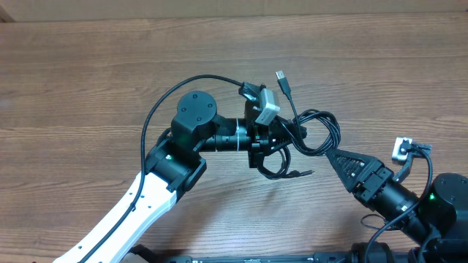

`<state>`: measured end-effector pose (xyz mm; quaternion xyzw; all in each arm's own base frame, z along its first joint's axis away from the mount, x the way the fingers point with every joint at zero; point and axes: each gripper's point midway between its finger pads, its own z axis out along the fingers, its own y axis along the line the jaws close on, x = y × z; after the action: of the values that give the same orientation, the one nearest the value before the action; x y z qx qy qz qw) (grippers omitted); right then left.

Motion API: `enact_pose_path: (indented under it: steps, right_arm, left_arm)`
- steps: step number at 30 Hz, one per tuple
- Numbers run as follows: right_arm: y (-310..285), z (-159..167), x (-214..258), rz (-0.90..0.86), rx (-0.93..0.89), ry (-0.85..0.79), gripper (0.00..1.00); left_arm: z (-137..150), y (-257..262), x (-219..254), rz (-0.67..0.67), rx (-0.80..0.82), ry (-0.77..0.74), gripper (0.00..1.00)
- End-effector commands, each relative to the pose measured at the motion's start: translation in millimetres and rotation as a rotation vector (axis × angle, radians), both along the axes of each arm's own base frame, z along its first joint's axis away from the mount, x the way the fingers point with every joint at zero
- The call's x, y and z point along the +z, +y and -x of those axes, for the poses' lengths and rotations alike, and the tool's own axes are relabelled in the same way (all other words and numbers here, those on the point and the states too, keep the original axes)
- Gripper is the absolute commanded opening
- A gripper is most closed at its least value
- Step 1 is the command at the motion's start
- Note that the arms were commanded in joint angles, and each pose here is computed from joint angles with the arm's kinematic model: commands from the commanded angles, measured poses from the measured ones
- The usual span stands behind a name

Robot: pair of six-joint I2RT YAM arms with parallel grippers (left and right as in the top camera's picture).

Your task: Untangle cables

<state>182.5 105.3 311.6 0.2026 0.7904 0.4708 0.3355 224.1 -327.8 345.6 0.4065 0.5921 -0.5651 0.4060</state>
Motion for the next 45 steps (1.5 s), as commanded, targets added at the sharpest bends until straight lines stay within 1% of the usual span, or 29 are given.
enact_pose_path:
  steps: [1,9,17,22,30,42,45]
  right_arm:
    - [-4,-4,5,0.018,-0.027,-0.021,0.64]
    - [-5,-8,2,0.024,-0.029,-0.006,0.64]
    - [-12,-15,-2,0.045,-0.073,0.009,0.63]
    - [-19,-19,-3,0.063,-0.114,0.005,0.63]
    - [-32,-27,-1,0.098,-0.195,-0.021,0.64]
    - [-32,-27,-2,0.134,-0.179,-0.038,0.64]
    - [-25,-24,-1,0.119,-0.138,-0.041,0.63]
  left_arm:
    - [12,-5,10,0.020,-0.052,-0.046,0.04]
    - [31,-17,25,0.074,-0.109,-0.106,0.04]
    - [34,-17,35,0.109,-0.113,-0.128,0.04]
    - [38,-17,33,0.104,-0.140,-0.118,0.04]
    - [39,-17,31,0.093,-0.149,-0.050,0.04]
    - [39,-17,32,0.091,-0.149,0.002,0.04]
    - [37,-17,32,0.092,-0.135,0.002,0.04]
